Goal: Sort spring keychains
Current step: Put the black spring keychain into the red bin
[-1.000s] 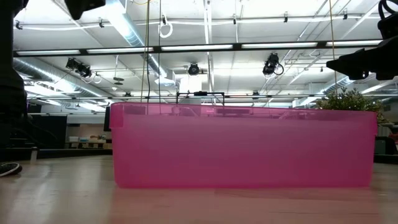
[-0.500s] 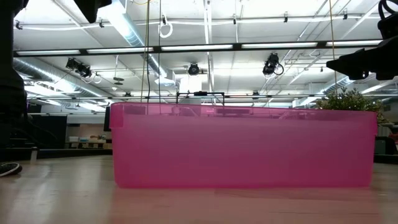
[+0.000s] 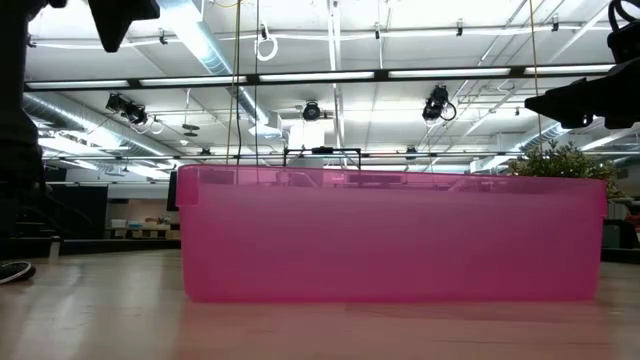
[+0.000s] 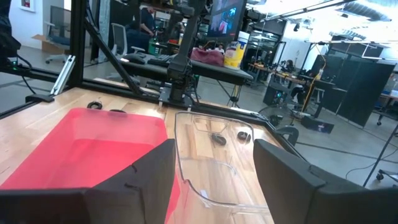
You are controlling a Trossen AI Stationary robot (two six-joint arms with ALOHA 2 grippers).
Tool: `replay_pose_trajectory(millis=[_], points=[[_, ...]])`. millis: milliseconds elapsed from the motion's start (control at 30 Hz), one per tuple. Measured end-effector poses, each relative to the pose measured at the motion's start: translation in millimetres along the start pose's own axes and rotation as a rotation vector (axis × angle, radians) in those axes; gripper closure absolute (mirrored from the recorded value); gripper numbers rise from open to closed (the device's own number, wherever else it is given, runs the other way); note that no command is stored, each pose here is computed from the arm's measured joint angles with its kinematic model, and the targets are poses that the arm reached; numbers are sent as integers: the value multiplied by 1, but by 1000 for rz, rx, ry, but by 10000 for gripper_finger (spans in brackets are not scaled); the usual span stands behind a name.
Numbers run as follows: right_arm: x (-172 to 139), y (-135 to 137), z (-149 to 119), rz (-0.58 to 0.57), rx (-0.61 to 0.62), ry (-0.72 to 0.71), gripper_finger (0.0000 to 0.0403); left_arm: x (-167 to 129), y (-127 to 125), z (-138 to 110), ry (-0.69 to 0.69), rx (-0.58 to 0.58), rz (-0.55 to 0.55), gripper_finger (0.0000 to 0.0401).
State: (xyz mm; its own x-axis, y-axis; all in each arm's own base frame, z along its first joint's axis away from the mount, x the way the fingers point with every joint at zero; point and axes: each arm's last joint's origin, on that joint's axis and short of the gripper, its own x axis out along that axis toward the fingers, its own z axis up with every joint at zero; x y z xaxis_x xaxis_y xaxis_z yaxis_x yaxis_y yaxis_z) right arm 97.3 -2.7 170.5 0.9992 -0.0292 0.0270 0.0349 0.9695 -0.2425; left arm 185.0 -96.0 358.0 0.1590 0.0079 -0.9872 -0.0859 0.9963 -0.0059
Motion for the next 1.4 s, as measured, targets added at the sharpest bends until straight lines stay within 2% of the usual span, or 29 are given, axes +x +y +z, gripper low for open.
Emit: replay_pose_trajectory(millis=[167, 367, 533, 867, 1133, 1400], points=[[0, 0, 0, 0, 0, 0, 181, 12, -11, -3, 46, 16, 24, 64], [0, 0, 0, 0, 0, 0, 181, 40, -14, -14, 141, 12, 94, 64], [0, 0, 0, 0, 0, 0, 181, 54, -21, -24, 168, 20, 118, 64], [0, 0, 0, 0, 0, 0, 181, 80, -42, -38, 143, 50, 62, 64], [0, 0, 0, 0, 0, 0, 181, 102, -48, -45, 123, 48, 42, 64], [0, 0, 0, 0, 0, 0, 181, 106, -56, -47, 84, 56, -1, 64]])
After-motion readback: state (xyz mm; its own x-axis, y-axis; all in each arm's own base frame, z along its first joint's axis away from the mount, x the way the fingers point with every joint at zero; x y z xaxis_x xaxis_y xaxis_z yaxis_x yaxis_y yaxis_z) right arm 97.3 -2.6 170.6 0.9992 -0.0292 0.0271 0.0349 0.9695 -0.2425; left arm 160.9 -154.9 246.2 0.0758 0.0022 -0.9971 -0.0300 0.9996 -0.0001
